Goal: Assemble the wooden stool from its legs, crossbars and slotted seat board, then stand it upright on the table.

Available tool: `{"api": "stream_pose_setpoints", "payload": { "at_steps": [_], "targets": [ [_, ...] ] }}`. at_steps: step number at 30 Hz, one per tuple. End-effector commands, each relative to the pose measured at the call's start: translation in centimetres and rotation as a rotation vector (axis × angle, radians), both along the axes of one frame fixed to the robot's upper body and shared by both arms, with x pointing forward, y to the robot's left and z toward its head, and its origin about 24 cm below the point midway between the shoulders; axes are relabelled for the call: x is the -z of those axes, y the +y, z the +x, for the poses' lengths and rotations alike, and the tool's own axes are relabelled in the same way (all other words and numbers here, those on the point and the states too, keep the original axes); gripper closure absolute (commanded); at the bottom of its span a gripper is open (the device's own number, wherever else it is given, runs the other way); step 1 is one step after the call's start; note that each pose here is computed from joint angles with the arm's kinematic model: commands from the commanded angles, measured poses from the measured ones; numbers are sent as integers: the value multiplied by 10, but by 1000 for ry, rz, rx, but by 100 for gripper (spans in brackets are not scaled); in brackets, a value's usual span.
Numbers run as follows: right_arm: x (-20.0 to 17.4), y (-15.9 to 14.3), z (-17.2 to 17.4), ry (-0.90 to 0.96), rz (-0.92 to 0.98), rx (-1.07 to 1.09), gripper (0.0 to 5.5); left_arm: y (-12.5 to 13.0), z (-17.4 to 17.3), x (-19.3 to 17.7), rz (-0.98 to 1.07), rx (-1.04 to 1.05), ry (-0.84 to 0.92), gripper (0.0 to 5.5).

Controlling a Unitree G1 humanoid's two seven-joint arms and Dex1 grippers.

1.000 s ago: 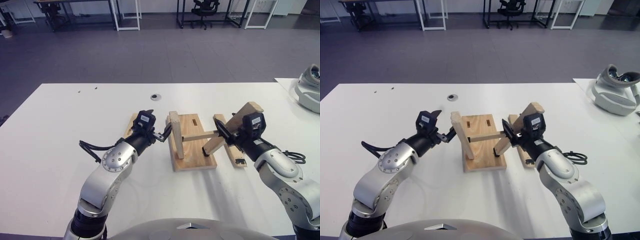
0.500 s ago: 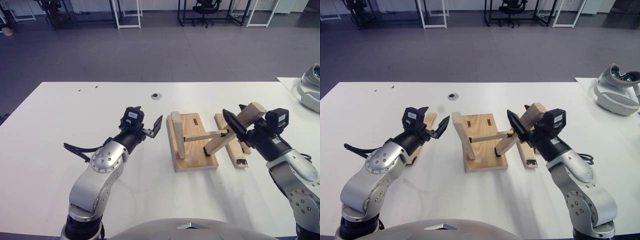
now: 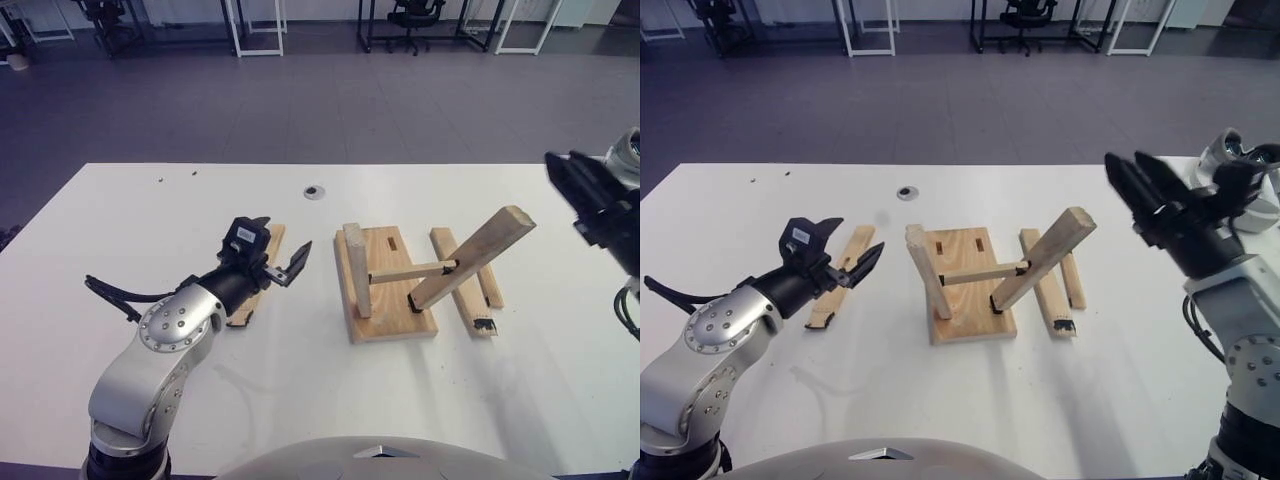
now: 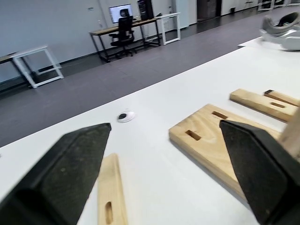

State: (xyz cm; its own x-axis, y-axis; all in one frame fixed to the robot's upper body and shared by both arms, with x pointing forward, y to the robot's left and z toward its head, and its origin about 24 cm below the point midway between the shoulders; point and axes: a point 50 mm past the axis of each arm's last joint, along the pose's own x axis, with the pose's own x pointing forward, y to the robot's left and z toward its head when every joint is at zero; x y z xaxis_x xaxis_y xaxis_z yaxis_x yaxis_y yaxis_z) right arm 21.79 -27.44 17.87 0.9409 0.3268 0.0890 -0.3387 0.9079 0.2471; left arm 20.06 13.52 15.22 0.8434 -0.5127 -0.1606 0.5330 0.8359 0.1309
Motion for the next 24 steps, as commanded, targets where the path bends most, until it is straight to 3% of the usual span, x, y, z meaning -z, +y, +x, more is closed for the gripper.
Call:
{"api": "stream_pose_setpoints", "payload": {
  "at_steps": [1,6,11,15,19,21,24],
  "targets": [
    [24,25,-4,92,-104,-28,212,-14,2,-1,-34,17,27,123],
    [24,54,-7,123,-235,-84,212,-34,1,-1,-73,48,73,123],
    [23,73,-6,185,-393,-95,212,-34,1,0,-53,14,98,123],
    [30,43,-1,223,-428,25,212,-14,7,2,-12,-73,102,123],
    [-11,8,15,-1,-211,169,212,18,20,-7,51,-156,20,123],
    [-52,13,13,-193,12,27,212,27,29,-44,-123,-122,-157,123],
    [-91,26,2,-365,281,-207,212,14,22,-100,-500,124,-384,123]
  ]
}}
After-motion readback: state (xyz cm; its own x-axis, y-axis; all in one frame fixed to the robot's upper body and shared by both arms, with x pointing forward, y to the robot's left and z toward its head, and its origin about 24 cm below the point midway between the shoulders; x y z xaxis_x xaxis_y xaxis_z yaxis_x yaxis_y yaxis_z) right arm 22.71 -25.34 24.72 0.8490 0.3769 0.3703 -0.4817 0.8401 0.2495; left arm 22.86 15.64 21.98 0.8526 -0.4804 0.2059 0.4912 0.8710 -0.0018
